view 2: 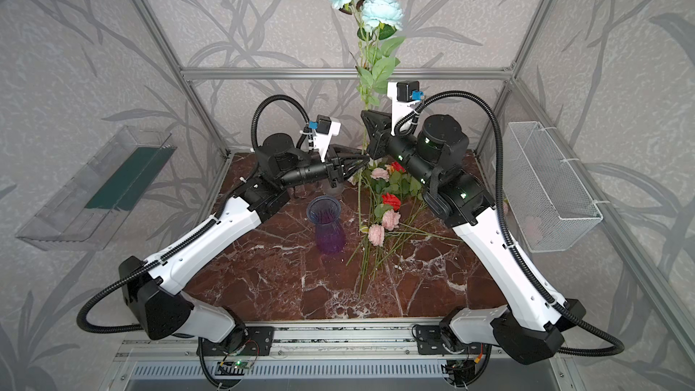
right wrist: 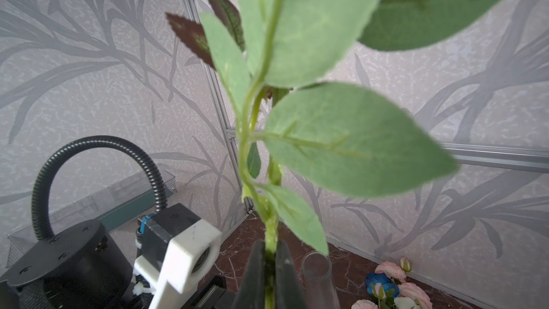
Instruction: Arrange the flowers into the vase
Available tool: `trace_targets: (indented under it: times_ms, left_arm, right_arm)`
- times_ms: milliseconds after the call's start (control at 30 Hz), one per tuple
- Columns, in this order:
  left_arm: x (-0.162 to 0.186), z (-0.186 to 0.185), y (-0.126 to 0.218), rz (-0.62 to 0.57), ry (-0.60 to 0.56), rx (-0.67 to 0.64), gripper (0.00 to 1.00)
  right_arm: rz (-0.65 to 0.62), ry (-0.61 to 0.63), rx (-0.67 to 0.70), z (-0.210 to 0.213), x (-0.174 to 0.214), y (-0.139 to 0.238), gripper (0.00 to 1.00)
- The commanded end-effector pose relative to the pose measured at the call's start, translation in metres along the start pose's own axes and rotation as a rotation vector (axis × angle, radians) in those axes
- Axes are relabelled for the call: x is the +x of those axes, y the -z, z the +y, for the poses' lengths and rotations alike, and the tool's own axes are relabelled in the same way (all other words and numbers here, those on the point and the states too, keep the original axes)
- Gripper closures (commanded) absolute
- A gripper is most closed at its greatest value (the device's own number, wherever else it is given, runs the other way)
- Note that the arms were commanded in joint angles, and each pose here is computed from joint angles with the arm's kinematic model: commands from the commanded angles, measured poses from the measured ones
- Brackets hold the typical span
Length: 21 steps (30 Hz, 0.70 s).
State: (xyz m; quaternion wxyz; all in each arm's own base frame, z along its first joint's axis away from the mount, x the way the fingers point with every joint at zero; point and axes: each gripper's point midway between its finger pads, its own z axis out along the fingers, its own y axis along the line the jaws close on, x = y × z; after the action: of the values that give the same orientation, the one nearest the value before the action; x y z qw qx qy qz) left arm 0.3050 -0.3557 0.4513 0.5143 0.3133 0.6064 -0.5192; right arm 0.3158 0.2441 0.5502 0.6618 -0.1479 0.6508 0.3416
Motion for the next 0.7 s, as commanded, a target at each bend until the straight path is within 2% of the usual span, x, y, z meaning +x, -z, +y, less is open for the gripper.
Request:
trace_targets:
  times_ms: [0, 67, 100, 167, 200, 300, 333, 433, 500, 667]
  left_arm:
    - [-0.028, -0.016, 0.0, -0.077, -0.052, 0.051, 0.88]
    - [-0.028, -0.018, -0.001, -0.076, -0.048, 0.06, 0.92]
    - [-0.028, -0.018, 0.0, -0.079, -0.048, 0.064, 0.98]
    - [-0.031, -0.02, 0.003, -0.094, -0.056, 0.056, 1.0]
    - [-0.034, -0.02, 0.005, -0.103, -0.067, 0.044, 1.0]
    - [-0.047, -0.013, 0.015, -0.142, -0.125, -0.054, 1.0]
    - [-0.052, -0.009, 0.021, -0.152, -0.156, -0.105, 1.0]
    - [-0.073, 0.004, 0.044, -0.191, -0.259, -0.283, 1.0]
    - [-0.086, 0.012, 0.06, -0.214, -0.318, -0.384, 1.0]
    - [-0.094, 0.026, 0.085, -0.206, -0.422, -0.513, 1.0]
  right_arm:
    - [-0.003, -0.071, -0.078, 0.017, -0.006, 0.004, 1.0]
    - [-0.003, -0.092, -0.086, 0.017, -0.004, 0.004, 1.0]
    - [0.0, -0.098, -0.089, 0.018, -0.003, 0.005, 1.0]
    - [0.005, -0.105, -0.09, 0.018, -0.002, 0.006, 1.0]
    - [0.005, -0.106, -0.092, 0.019, -0.002, 0.007, 0.95]
    - [-0.003, -0.104, -0.083, 0.018, -0.004, 0.016, 0.56]
    - [-0.005, -0.097, -0.073, 0.017, -0.005, 0.021, 0.51]
    - [-0.014, -0.056, -0.019, 0.008, -0.003, 0.04, 0.49]
    - [0.006, -0.004, 0.071, -0.008, 0.005, 0.052, 0.46]
    - [0.078, 0.08, 0.307, -0.058, 0.047, 0.079, 0.39]
